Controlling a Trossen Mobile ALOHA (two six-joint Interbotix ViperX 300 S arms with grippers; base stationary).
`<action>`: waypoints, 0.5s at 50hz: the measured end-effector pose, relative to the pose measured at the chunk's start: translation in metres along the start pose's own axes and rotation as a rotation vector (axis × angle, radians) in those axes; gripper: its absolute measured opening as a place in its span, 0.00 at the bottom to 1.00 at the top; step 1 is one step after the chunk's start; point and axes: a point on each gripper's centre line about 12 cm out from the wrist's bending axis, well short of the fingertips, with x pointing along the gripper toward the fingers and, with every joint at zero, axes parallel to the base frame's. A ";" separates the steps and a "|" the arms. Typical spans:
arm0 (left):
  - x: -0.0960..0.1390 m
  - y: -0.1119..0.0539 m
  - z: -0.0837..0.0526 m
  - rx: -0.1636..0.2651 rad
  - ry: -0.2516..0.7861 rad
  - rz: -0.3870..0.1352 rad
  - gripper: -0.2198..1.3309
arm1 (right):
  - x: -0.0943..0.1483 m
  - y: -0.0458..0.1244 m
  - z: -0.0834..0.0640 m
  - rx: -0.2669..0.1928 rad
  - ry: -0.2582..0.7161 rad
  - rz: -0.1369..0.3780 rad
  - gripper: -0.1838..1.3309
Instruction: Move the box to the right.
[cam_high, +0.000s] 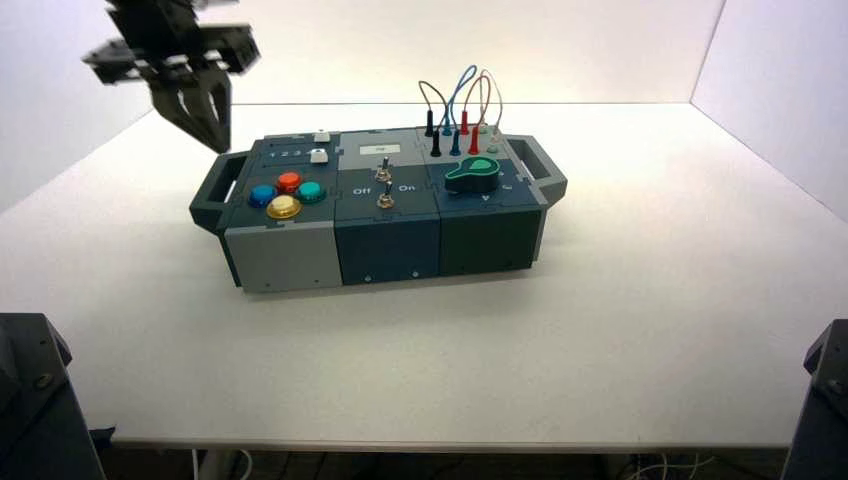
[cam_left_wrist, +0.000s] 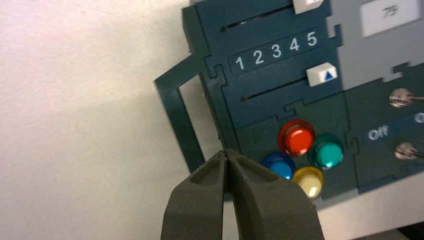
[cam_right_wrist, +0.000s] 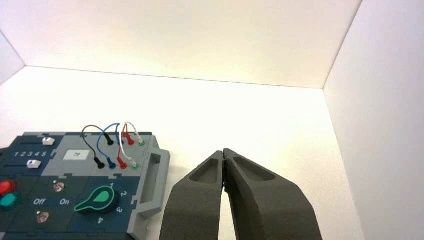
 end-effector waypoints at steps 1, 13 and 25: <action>0.003 0.000 0.001 0.002 0.006 0.000 0.04 | 0.000 0.000 0.000 0.000 0.000 0.000 0.03; 0.025 0.000 0.008 0.004 0.049 0.003 0.04 | 0.000 0.000 0.000 0.000 -0.002 0.000 0.03; 0.025 0.002 0.014 0.022 0.040 0.017 0.04 | -0.001 0.000 0.001 0.000 -0.006 0.000 0.03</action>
